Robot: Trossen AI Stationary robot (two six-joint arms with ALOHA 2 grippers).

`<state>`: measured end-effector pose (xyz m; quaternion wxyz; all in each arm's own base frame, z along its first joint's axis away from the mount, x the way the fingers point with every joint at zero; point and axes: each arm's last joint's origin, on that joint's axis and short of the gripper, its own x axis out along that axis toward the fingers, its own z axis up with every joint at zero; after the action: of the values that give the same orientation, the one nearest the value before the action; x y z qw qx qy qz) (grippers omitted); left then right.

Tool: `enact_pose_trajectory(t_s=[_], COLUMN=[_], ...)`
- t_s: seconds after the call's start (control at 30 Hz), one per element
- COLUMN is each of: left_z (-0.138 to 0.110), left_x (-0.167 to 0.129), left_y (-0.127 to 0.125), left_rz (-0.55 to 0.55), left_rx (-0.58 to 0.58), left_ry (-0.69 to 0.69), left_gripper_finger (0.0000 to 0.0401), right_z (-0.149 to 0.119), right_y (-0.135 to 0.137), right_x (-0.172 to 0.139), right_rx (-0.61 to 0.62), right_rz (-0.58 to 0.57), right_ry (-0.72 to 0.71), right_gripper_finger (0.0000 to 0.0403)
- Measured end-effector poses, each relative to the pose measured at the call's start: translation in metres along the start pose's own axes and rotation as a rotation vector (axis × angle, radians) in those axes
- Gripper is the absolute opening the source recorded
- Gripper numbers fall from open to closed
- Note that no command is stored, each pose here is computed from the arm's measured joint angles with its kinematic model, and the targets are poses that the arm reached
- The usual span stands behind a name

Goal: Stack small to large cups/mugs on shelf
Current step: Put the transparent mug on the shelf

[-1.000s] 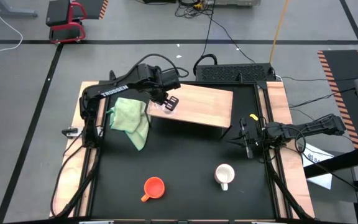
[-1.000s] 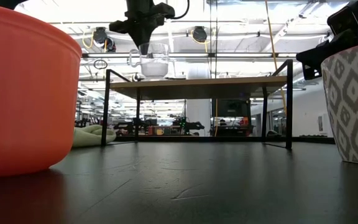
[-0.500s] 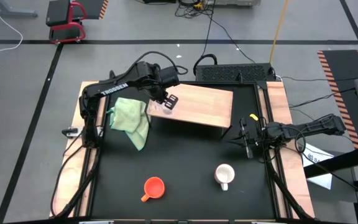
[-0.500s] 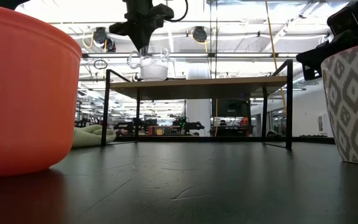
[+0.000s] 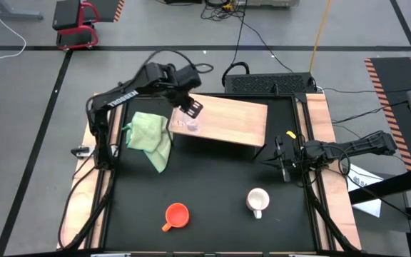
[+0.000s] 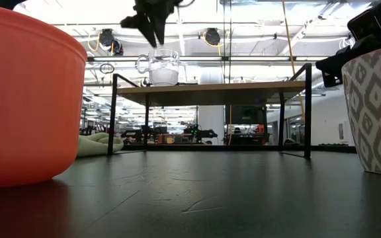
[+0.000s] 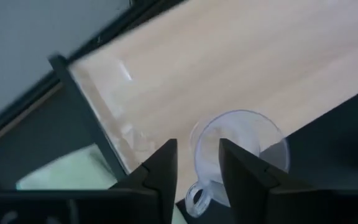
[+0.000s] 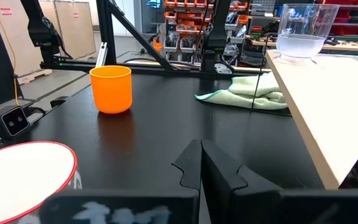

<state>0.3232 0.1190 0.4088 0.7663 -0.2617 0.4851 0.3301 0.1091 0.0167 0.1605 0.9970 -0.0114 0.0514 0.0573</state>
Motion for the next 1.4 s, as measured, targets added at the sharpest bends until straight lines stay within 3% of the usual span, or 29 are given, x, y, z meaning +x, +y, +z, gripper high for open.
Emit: enact_pose_trajectory(t_s=[0.17,0.3,0.43,0.53,0.77,0.87,1.17,1.4], left_z=[-0.008,-0.026,-0.043,-0.057,-0.075,-0.085,-0.113,-0.135], left_x=[-0.039,-0.074,-0.103,-0.119,-0.128,-0.128,-0.143,-0.155], left_y=[0.007,0.011,-0.001,-0.013,-0.024,-0.024,0.009,0.051], left_rz=[0.088,0.169,0.107,0.089,0.074,0.153,0.227,0.186], left_rx=[0.018,0.03,0.094,0.165,0.215,0.226,0.148,0.077], left_ry=[-0.159,-0.311,-0.451,-0.54,-0.552,-0.544,-0.608,-0.725], left_gripper_finger=[0.012,0.0081,0.0012,0.0006,0.0002,0.0001,0.0001,0.0], right_z=[0.0,0.0,0.0,0.0,0.001,0.001,0.002,0.002], right_y=[0.0,0.0,0.0,0.0,0.0,0.0,0.0,0.0], right_x=[0.0,0.0,0.0,0.0,0.0,0.0,0.0,0.0], right_rx=[-0.001,0.001,0.0,0.0,0.006,0.008,0.02,0.02], right_rz=[0.0,0.0,0.0,0.0,0.0,0.0,0.0,0.0], right_ry=[0.002,0.003,0.004,0.0,-0.01,-0.012,-0.016,-0.022], right_gripper_finger=[0.0,0.0,0.0,0.0,0.0,0.0,0.0,0.0])
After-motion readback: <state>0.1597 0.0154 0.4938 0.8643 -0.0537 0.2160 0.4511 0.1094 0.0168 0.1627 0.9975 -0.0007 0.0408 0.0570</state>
